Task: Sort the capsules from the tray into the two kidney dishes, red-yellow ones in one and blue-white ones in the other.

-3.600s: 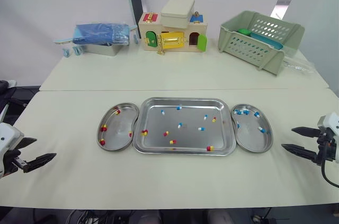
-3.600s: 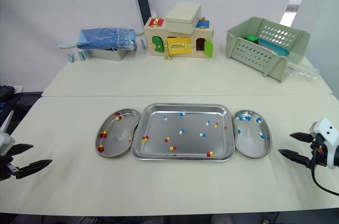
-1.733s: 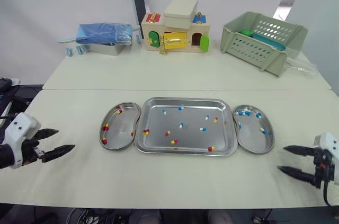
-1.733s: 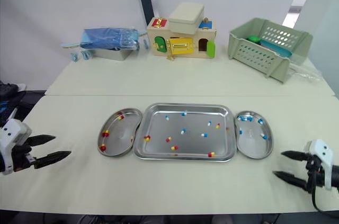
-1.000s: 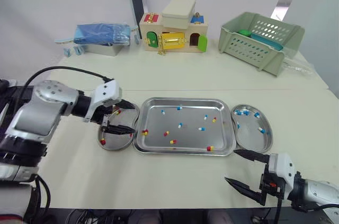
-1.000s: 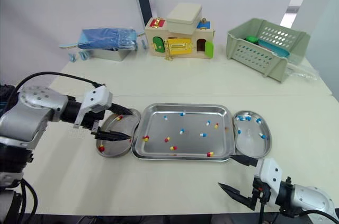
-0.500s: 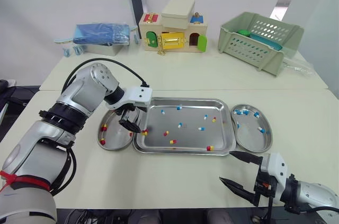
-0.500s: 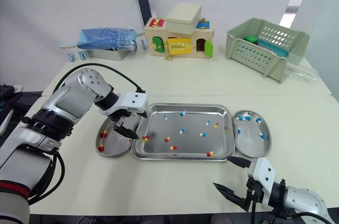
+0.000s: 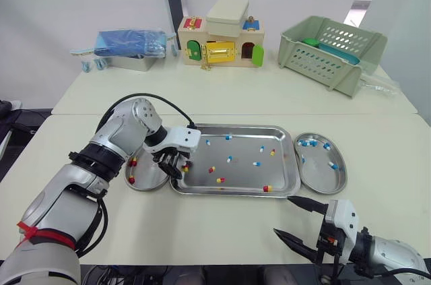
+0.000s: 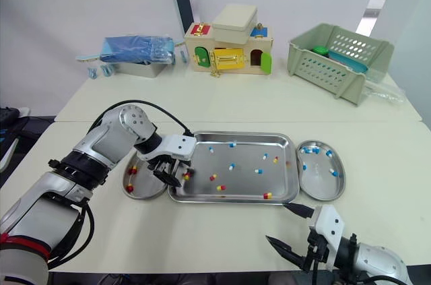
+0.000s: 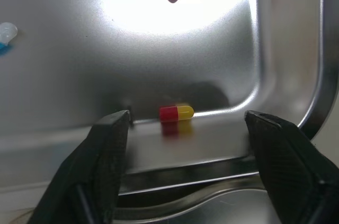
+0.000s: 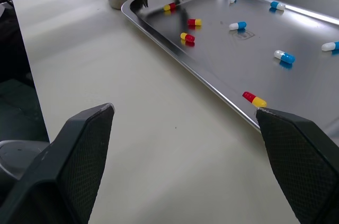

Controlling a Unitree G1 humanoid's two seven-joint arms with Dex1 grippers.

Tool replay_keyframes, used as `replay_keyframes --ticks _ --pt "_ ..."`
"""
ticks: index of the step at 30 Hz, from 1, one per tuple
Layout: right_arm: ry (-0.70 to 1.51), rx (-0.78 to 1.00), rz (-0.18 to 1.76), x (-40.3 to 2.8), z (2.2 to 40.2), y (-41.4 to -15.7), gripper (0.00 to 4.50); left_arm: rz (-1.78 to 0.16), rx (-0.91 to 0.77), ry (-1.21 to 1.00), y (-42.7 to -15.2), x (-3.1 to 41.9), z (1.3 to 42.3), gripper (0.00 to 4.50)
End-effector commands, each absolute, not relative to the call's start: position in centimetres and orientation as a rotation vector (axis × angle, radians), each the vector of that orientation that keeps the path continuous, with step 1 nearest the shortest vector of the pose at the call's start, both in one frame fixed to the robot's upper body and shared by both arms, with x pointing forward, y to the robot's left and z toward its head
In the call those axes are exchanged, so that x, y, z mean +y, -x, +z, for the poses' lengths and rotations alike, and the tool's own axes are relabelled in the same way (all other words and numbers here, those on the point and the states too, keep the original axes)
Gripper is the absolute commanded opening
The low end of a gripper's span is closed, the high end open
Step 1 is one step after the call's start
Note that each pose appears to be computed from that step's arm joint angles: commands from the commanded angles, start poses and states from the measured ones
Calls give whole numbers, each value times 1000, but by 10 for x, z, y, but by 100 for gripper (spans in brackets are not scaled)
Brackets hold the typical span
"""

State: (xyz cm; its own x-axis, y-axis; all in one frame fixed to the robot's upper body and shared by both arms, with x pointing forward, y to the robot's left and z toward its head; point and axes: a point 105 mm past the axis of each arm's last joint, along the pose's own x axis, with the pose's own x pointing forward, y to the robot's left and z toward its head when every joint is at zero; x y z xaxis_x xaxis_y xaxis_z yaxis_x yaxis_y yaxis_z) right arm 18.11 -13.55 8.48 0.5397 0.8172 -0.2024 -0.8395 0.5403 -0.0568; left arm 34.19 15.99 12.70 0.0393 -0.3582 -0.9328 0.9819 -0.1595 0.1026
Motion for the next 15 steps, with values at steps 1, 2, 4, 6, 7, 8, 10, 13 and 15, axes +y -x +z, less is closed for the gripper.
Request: replay_keyframes --ticks 1,2,4,6,7,8,10,13,15 --pt "166 107 1004 -130 95 -178 450 -1430 775 -1122 -343 156 132 262" --pt "166 108 1004 -131 95 -178 450 -1427 774 -1126 -343 155 132 262" --pt "165 107 1002 -130 95 -179 450 -1385 778 -1127 -349 152 130 262" --pt "165 104 1001 -130 96 -180 450 -1354 784 -1144 -353 152 128 262" --pt "165 102 1001 -130 96 -180 450 -1343 787 -1151 -354 152 128 262" --pt "165 101 1003 -129 97 -181 450 -1333 794 -1161 -356 152 127 262" --pt "164 100 1006 -129 97 -181 450 -1323 811 -1168 -358 151 128 262" --pt "163 97 1009 -127 97 -182 450 -1323 827 -1176 -358 149 129 262" --pt "161 96 1010 -126 97 -183 450 -1324 833 -1184 -358 149 131 262"
